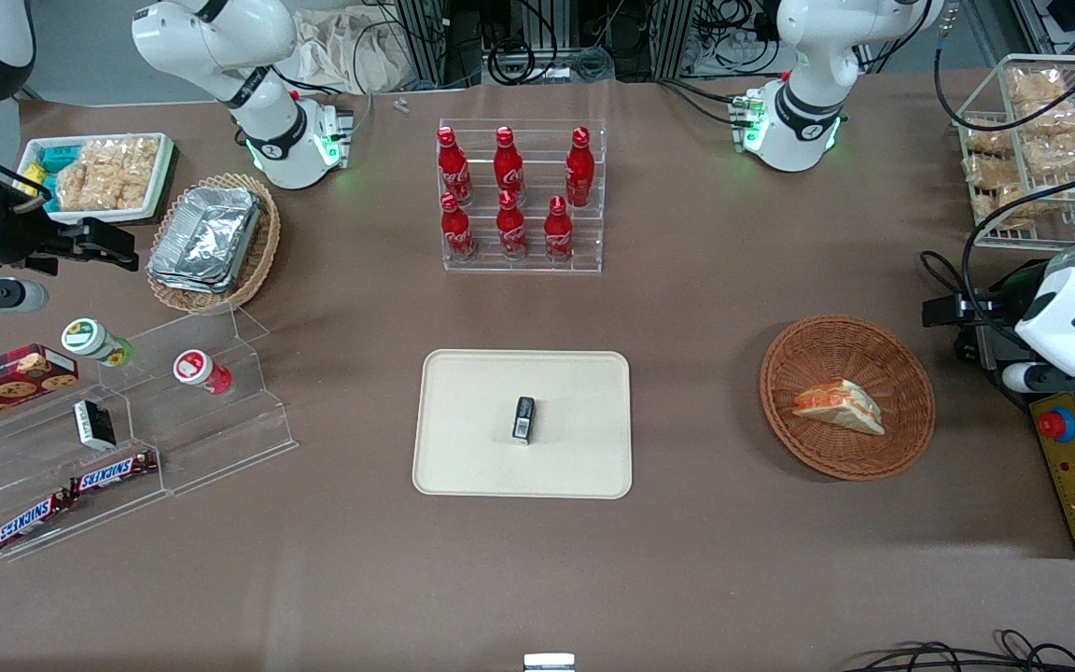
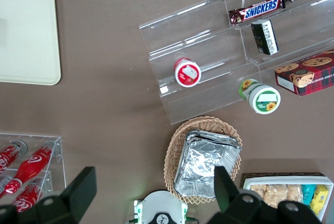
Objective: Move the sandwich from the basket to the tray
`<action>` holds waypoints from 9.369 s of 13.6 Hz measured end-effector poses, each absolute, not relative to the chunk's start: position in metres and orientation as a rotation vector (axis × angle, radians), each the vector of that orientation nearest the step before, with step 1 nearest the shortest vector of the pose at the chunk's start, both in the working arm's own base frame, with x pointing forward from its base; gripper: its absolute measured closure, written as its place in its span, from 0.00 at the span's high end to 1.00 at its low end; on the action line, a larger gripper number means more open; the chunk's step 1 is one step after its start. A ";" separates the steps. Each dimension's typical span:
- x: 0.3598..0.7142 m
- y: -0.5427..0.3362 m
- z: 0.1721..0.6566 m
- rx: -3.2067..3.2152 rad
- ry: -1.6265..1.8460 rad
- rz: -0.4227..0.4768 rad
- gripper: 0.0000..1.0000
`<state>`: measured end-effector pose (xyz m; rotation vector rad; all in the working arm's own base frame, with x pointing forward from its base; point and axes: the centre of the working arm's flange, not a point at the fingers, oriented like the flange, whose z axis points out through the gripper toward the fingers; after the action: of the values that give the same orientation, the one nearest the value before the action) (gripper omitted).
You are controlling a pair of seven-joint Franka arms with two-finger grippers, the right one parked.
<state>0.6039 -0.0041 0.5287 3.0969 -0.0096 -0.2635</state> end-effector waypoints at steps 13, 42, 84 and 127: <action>0.607 -0.003 0.448 3.084 0.382 -0.249 0.99; 0.586 0.002 0.275 2.495 1.808 -0.005 0.98; 0.561 -0.378 0.347 3.130 -0.039 0.000 0.14; 0.604 -0.163 0.518 3.279 0.416 -0.289 1.00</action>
<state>0.6037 -0.1629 0.5177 3.2792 0.4158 -0.2888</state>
